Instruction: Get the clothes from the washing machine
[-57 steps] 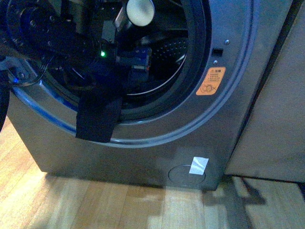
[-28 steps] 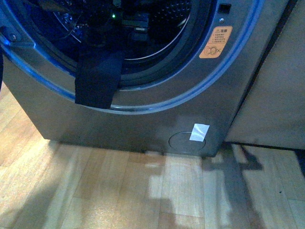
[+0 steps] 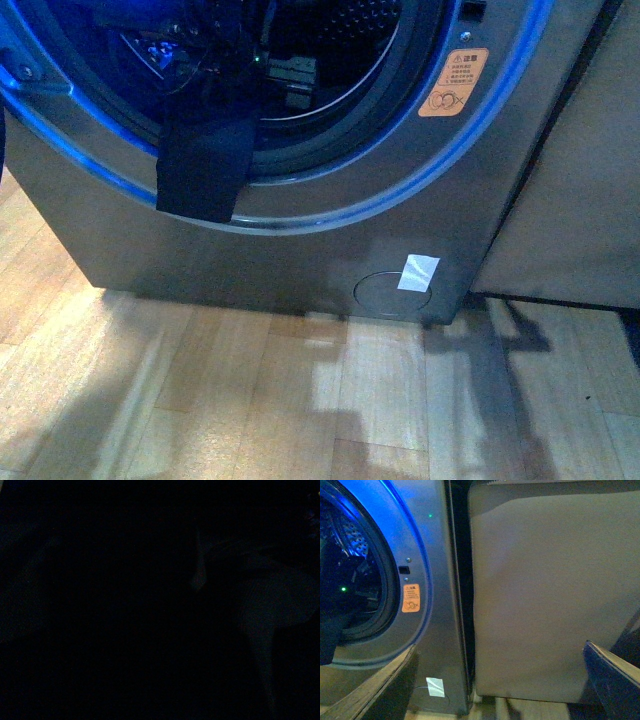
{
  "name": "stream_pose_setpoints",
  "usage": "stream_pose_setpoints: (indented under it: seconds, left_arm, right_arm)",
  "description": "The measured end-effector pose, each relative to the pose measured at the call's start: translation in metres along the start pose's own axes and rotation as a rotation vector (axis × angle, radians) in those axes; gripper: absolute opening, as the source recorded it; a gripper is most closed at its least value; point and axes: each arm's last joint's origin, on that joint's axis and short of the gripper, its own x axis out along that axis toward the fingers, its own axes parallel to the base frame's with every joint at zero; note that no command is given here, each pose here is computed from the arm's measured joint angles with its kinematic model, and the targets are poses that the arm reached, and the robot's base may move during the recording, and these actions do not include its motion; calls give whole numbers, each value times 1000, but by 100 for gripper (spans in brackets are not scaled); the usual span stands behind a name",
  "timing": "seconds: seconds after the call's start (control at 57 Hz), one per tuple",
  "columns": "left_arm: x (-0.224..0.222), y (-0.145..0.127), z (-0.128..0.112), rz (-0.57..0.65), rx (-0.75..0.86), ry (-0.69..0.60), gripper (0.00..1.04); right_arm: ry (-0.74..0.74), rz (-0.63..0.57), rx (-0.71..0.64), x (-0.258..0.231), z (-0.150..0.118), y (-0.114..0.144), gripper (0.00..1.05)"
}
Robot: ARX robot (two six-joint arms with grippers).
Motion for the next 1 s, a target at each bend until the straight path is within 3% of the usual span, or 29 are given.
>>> stream_pose_setpoints:
  seconds: [0.298,0.386,0.561,0.702,0.842,1.0]
  left_arm:
    - [-1,0,-1,31,12,69,97]
    - [-1,0,-2,38,2,83,85]
    - [-11,1,-9,28,-45,85,46]
    - [-21,2,-13,21,-68,77,23]
    - [-32,-1,-16,10,-80,46,8]
    - [-55,-10,-23,-21,-53,-13,7]
  right_arm:
    - [0,0,0,0,0,0,97]
    - [0,0,0,0,0,0,97]
    - [0,0,0,0,0,0,97]
    - [0,0,0,0,0,0,97]
    - [0,0,0,0,0,0,97]
    - [0,0,0,0,0,0,97]
